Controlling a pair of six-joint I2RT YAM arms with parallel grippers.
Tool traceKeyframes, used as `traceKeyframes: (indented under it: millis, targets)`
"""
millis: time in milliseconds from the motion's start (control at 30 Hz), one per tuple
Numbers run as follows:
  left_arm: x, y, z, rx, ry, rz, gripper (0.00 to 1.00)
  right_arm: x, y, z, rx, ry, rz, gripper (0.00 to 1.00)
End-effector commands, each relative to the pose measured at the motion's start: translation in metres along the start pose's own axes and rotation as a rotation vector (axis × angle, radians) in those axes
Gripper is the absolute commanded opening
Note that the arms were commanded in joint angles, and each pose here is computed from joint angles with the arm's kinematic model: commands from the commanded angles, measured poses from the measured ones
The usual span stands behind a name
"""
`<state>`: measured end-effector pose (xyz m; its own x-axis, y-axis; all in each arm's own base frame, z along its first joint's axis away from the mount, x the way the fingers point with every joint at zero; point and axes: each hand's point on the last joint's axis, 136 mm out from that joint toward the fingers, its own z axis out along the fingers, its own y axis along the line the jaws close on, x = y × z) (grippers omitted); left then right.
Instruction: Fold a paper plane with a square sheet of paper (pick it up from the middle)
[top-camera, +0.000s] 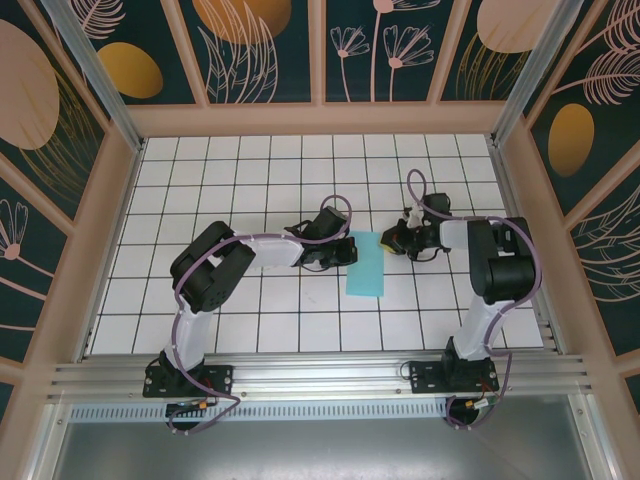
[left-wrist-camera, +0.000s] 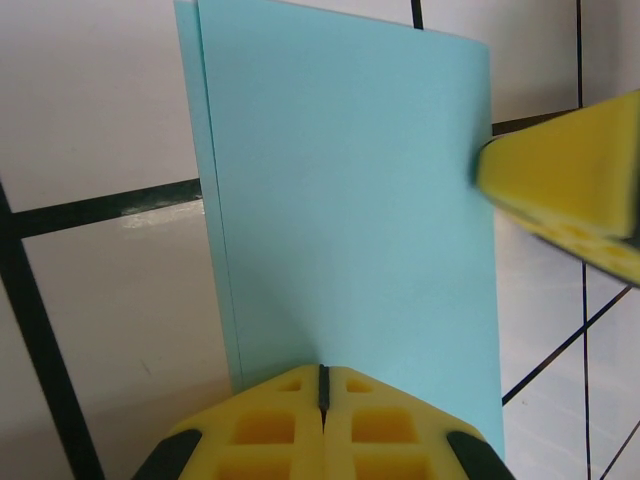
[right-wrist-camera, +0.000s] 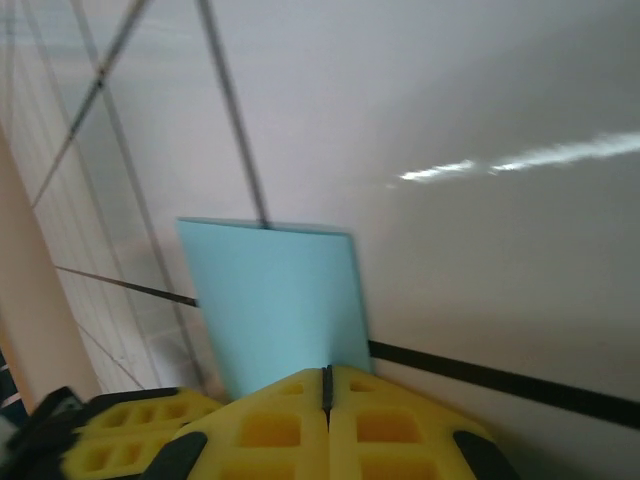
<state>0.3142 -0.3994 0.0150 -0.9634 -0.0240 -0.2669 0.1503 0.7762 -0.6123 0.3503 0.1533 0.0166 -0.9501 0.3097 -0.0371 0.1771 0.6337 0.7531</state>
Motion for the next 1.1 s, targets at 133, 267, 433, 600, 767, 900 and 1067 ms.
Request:
traceKeyframes:
  millis: [133,267,433,600,767,900,1067]
  targets:
    - [0.028,0.04,0.005,-0.138,0.085,-0.03,0.0,0.0,0.016,-0.015,-0.002,-0.024,-0.068,0.05]
    - [0.029,0.039,0.005,-0.135,0.085,-0.032,0.0,0.017,0.028,-0.023,-0.057,-0.011,-0.072,0.06]
    - [0.029,0.039,0.005,-0.135,0.086,-0.03,0.0,0.047,0.008,-0.015,-0.029,0.034,-0.046,0.06]
    - [0.03,0.04,0.006,-0.135,0.091,-0.027,0.0,0.062,-0.021,-0.01,0.055,0.054,-0.009,0.06]
    - [0.028,0.039,0.006,-0.138,0.086,-0.027,0.0,0.066,-0.008,-0.019,0.031,0.046,-0.033,0.06]
    - [0.026,0.037,0.004,-0.132,0.076,-0.032,0.0,0.075,0.015,-0.033,-0.038,0.023,-0.069,0.08]
    - [0.027,0.037,0.005,-0.129,0.08,-0.032,0.0,0.098,0.008,-0.028,-0.046,0.065,-0.054,0.08]
